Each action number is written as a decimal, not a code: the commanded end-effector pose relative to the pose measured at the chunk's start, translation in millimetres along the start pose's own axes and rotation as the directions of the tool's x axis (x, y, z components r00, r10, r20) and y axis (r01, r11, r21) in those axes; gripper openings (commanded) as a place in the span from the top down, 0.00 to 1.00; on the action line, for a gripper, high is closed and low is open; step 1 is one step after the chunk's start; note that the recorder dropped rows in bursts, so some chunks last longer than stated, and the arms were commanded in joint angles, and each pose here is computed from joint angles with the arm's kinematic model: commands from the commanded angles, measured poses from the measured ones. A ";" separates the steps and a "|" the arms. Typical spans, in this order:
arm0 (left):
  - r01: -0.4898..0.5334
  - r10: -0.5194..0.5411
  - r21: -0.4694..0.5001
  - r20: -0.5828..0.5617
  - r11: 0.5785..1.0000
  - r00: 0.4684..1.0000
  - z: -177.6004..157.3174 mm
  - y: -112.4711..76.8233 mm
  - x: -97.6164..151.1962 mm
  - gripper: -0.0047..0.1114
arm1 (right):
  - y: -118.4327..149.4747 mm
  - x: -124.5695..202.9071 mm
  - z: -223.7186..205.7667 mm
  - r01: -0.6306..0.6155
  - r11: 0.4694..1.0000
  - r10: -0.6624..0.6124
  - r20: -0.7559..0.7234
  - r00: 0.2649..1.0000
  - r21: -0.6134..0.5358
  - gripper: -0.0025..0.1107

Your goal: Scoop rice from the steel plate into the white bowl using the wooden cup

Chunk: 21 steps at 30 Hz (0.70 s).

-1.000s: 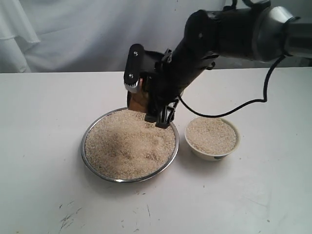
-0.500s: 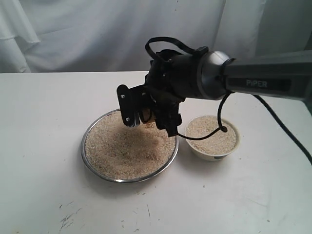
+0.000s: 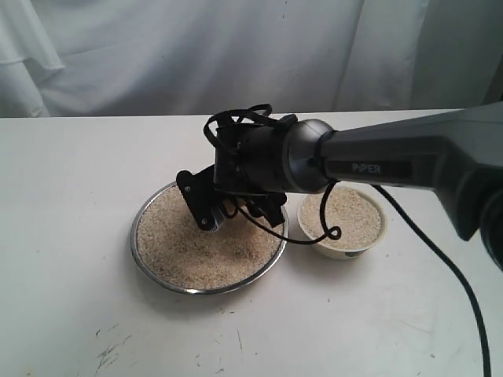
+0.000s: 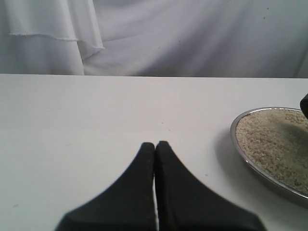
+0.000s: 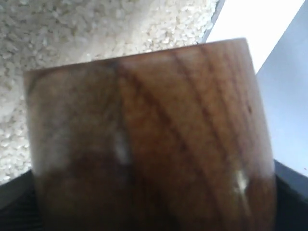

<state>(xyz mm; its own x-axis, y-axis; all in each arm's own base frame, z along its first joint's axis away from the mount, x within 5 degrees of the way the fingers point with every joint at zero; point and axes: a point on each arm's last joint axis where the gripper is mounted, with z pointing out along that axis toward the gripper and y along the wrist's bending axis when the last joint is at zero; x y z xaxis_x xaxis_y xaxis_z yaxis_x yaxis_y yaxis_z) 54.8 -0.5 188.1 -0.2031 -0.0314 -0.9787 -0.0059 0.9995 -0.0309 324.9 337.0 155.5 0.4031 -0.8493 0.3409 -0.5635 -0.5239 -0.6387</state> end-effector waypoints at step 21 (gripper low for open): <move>0.004 -0.004 0.002 0.007 1.000 1.000 0.0 -0.1 0.7 0.96 | 17.3 -27.6 20.4 0.122 0.992 -0.121 -0.023 0.992 0.029 0.98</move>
<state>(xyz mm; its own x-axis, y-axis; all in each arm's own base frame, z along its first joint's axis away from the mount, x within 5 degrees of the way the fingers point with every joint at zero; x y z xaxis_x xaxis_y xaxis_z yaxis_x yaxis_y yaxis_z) 54.8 -0.5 188.1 -0.2031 -0.0314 -0.9787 -0.0059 0.9995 -0.0309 322.0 347.2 120.7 0.4323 -0.7772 0.4572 -0.4956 -0.6284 -0.5996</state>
